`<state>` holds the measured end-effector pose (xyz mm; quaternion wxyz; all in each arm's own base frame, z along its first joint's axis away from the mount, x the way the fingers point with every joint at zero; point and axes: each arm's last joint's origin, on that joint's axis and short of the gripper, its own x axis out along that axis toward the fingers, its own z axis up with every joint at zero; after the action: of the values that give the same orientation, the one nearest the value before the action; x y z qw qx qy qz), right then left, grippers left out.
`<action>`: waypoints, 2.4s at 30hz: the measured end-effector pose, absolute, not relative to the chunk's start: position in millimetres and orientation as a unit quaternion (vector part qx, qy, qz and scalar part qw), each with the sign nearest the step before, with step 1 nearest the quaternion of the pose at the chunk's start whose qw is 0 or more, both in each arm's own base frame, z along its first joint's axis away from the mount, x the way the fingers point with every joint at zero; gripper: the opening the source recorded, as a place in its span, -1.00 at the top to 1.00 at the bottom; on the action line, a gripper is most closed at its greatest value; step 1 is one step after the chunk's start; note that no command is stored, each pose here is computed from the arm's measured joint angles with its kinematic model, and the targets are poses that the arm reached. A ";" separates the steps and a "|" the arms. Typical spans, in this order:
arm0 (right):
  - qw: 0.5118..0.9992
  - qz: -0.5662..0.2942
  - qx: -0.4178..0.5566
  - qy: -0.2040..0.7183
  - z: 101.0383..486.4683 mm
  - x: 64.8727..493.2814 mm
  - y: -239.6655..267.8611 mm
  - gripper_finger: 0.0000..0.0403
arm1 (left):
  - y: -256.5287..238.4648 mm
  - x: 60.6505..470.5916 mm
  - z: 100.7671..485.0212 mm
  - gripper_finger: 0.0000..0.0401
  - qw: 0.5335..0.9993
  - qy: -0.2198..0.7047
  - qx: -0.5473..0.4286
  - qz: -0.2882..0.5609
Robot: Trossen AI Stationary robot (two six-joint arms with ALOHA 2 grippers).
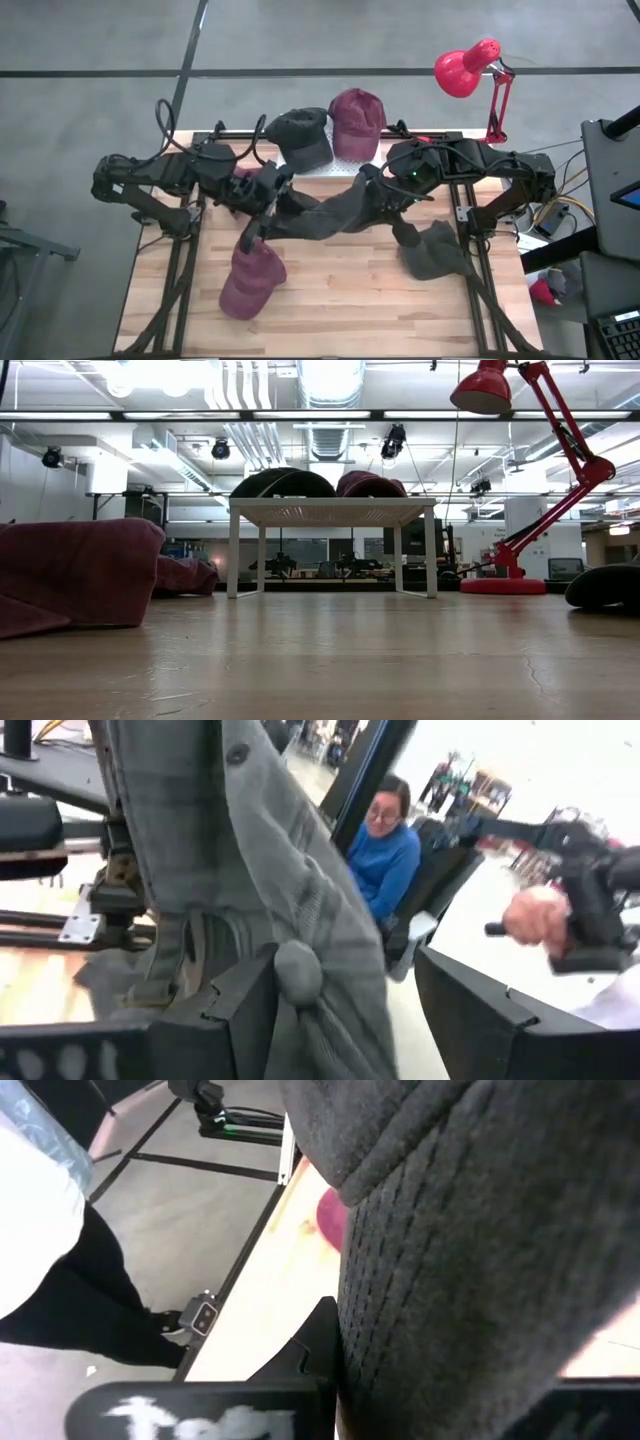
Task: Pick & Place hat
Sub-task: Stack the left black cap on top of the black cap on the shelf
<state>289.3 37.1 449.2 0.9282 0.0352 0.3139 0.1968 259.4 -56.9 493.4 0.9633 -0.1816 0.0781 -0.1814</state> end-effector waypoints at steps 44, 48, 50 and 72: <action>0.887 0.149 0.015 0.437 363.7 299.6 28.9 0.13 | -4.4 243.9 500.3 0.90 0.968 0.094 -0.171 -0.158; 0.892 0.154 0.027 0.424 346.6 294.9 26.9 0.13 | 13.3 240.1 500.3 0.90 0.968 0.096 -0.170 -0.157; 0.897 0.155 0.033 0.414 338.7 291.5 25.8 0.14 | 22.6 239.9 499.6 0.90 0.968 0.096 -0.174 -0.153; 0.961 0.071 0.071 0.258 293.4 202.3 -12.0 0.17 | 134.8 244.7 474.4 0.90 0.957 0.110 -0.245 -0.115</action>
<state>202.3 -12.0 293.4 0.9608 0.0713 0.2582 0.0713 244.7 134.8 474.4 0.9565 -0.2446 0.1100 -0.1146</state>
